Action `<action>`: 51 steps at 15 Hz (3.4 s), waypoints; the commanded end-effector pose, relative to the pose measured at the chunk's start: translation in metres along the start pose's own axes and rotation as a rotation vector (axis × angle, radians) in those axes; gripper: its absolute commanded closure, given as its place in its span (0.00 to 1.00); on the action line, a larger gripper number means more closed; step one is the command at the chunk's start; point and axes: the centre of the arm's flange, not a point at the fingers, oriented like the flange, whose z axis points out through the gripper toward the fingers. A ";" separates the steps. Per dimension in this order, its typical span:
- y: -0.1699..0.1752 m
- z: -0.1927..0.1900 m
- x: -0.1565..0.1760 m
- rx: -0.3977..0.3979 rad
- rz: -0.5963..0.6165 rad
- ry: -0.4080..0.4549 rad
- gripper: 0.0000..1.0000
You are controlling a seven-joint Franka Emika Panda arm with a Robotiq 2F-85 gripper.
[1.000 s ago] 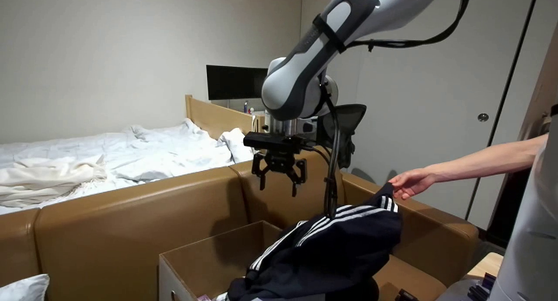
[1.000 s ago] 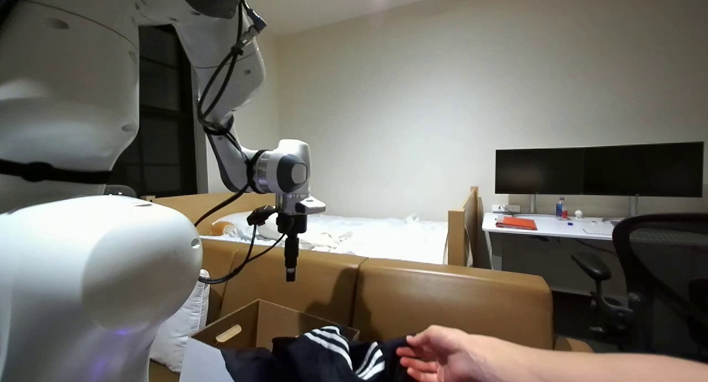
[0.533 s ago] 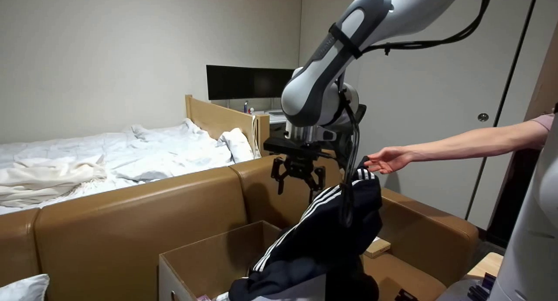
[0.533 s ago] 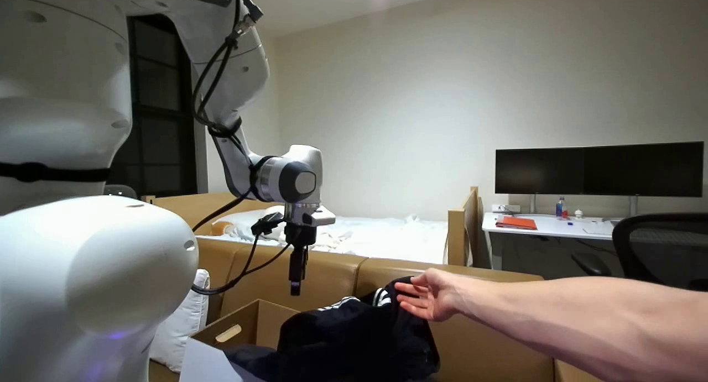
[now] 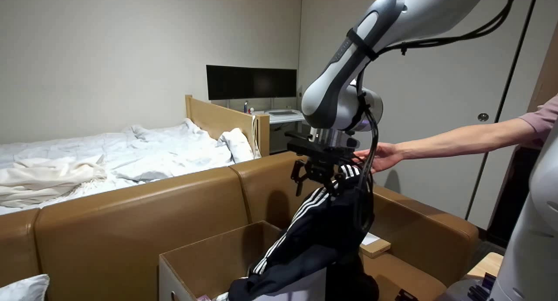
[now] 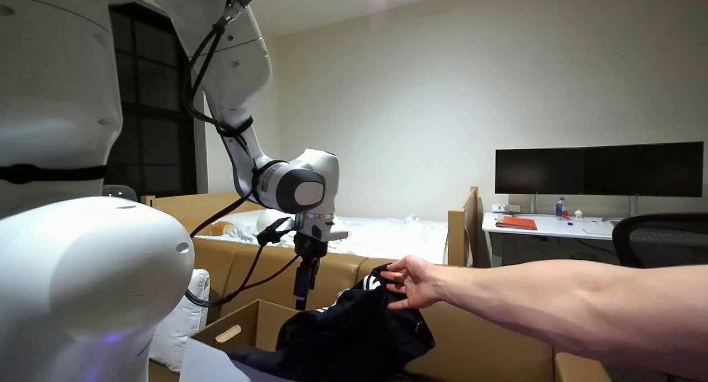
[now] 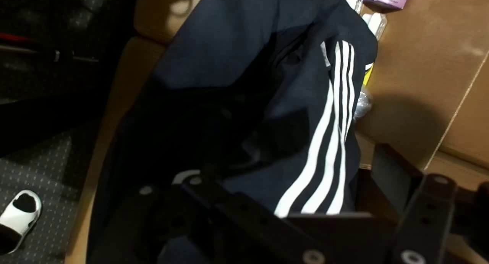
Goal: Put the black trousers in the box
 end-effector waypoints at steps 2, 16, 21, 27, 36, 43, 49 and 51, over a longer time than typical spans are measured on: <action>0.048 -0.008 0.016 0.056 0.040 -0.024 0.00; 0.064 -0.015 0.022 0.054 0.066 -0.022 0.00; 0.054 -0.004 0.013 0.027 0.009 -0.027 0.02; 0.044 0.010 0.008 -0.014 -0.072 -0.039 0.10; 0.034 0.044 0.020 -0.071 -0.137 -0.077 0.49; 0.004 0.048 0.028 -0.096 -0.191 -0.062 0.80; -0.026 0.000 0.005 -0.109 -0.304 0.036 1.00; -0.058 -0.028 -0.022 -0.134 -0.386 0.108 0.99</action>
